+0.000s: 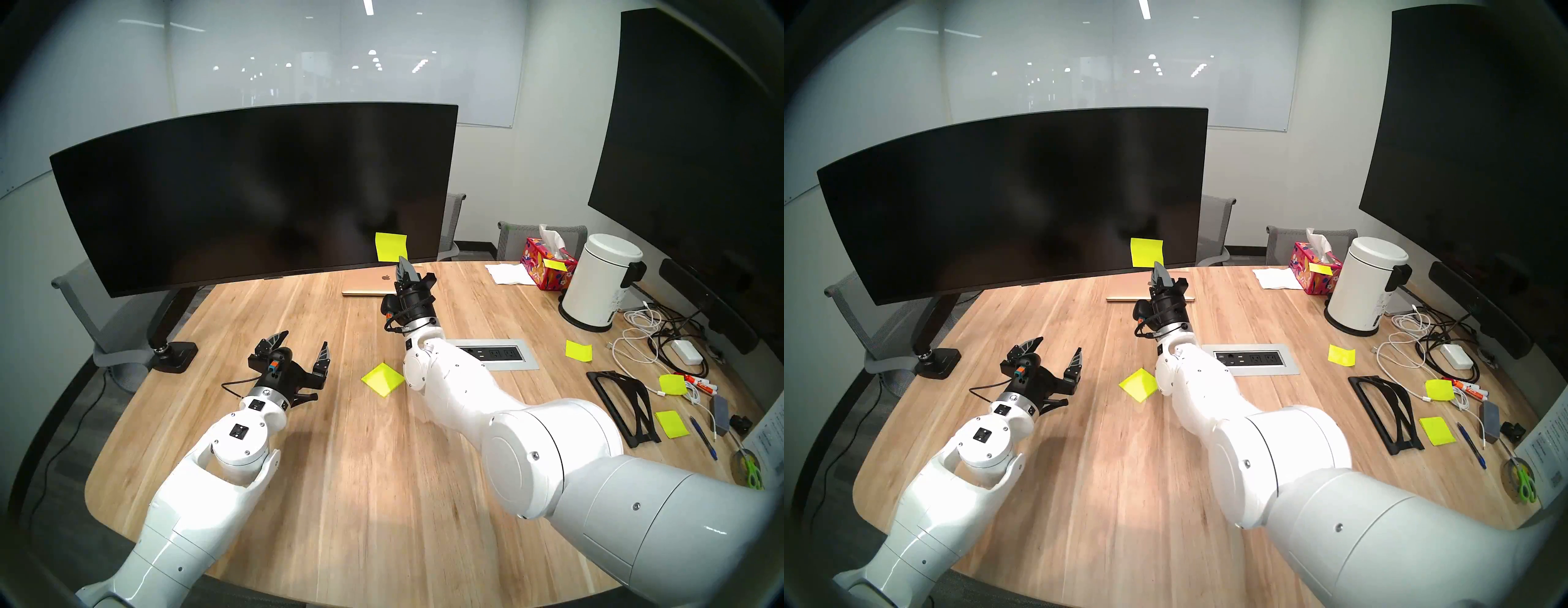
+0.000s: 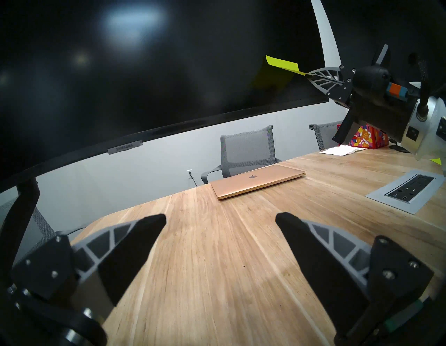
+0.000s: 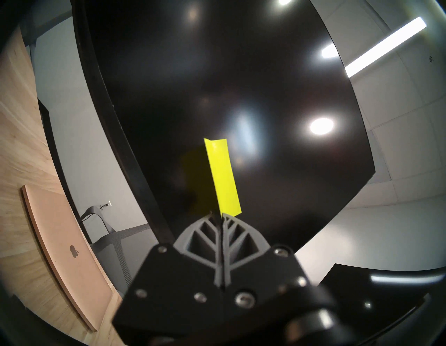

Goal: Peel one sticky note off the pad and stick it onto the monitor, then press it flat

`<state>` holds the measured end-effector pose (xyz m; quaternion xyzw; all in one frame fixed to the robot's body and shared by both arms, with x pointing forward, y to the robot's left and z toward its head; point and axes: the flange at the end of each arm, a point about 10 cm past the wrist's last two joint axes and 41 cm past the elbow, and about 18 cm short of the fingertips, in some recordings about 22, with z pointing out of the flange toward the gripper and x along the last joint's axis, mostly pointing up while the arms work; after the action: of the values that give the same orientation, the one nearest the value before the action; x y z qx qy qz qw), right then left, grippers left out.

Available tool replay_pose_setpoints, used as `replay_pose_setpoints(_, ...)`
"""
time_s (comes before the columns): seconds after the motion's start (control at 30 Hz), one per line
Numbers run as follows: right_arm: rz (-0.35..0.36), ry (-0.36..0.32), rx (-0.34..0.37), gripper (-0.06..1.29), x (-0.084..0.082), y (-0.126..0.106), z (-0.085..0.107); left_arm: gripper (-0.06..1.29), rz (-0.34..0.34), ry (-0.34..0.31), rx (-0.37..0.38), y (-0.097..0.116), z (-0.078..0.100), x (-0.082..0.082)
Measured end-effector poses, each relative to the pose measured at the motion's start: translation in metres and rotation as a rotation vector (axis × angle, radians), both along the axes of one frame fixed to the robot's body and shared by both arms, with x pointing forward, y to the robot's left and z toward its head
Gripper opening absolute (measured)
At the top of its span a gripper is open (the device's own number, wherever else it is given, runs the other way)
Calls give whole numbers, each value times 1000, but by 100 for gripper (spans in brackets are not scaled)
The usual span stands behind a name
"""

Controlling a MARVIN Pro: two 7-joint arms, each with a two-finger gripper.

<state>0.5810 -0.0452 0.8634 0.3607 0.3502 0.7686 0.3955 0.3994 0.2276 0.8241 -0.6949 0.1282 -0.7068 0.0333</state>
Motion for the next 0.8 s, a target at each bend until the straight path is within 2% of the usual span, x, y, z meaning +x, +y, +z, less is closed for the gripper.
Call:
replay_pose_setpoints(0.23, -4, 17, -10, -2, 4, 1, 4, 125, 5, 0, 2, 0, 0, 0)
replay_pose_setpoints(0.8, 0, -17, -21, -2, 3, 3, 7, 125, 3, 2, 3, -1, 0, -1)
